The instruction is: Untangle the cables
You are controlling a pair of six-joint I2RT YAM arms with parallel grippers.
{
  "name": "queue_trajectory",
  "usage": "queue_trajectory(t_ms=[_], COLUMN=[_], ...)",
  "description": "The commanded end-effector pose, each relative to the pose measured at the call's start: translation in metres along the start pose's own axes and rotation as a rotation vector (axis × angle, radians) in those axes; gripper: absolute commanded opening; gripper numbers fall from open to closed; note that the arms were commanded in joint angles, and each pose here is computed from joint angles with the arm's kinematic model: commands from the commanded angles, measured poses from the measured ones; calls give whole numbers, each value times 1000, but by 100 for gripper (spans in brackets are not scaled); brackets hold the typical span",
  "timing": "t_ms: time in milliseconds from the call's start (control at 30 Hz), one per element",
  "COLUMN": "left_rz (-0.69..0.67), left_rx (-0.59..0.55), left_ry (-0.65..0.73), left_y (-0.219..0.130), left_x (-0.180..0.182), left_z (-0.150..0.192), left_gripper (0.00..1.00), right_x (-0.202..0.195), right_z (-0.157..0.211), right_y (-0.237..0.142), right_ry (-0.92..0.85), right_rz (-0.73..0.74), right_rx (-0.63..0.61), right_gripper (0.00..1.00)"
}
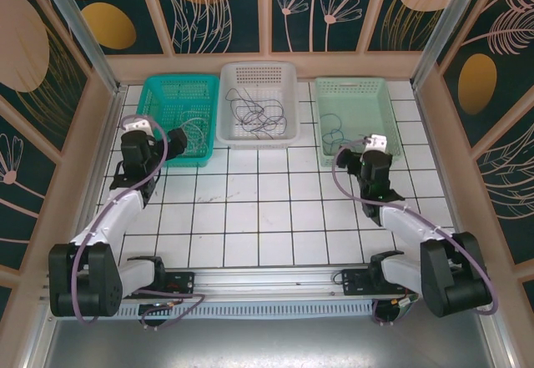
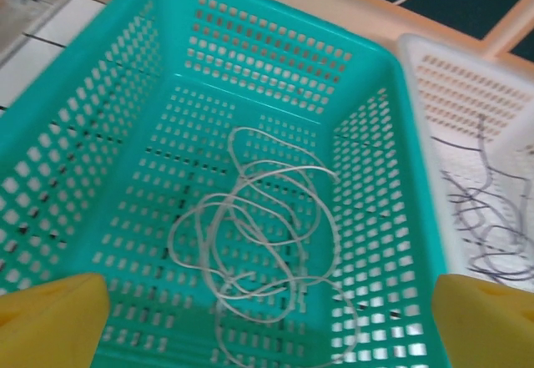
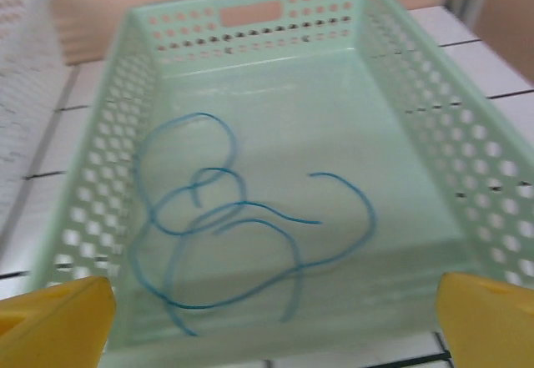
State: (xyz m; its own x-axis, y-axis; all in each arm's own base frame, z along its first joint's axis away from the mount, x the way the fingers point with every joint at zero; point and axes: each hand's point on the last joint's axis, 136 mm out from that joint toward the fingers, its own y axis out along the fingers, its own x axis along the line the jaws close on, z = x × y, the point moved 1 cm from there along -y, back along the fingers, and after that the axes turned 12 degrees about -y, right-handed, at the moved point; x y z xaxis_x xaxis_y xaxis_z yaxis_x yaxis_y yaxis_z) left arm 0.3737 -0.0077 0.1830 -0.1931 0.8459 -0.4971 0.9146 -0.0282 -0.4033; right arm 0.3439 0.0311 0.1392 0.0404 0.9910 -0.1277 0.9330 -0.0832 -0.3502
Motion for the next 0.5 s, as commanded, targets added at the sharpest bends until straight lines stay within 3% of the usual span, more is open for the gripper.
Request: queue_trajectory(t_ms=[0, 233, 467], left_rz=[-40, -70, -47], left_rx=[-142, -267, -300], left_ry=[71, 100, 128], left_y=[-9, -24, -23], left_x=[8, 22, 26], left_z=[-19, -23, -15], left_gripper=[99, 99, 99], right_x=[-25, -46, -38], right_z=[-39, -20, 1], right_y=[-1, 6, 16], right_ry=[-17, 9, -13], right_rz=[107, 118, 73], right_rx=[-203, -259, -256], right_gripper=[99, 99, 96])
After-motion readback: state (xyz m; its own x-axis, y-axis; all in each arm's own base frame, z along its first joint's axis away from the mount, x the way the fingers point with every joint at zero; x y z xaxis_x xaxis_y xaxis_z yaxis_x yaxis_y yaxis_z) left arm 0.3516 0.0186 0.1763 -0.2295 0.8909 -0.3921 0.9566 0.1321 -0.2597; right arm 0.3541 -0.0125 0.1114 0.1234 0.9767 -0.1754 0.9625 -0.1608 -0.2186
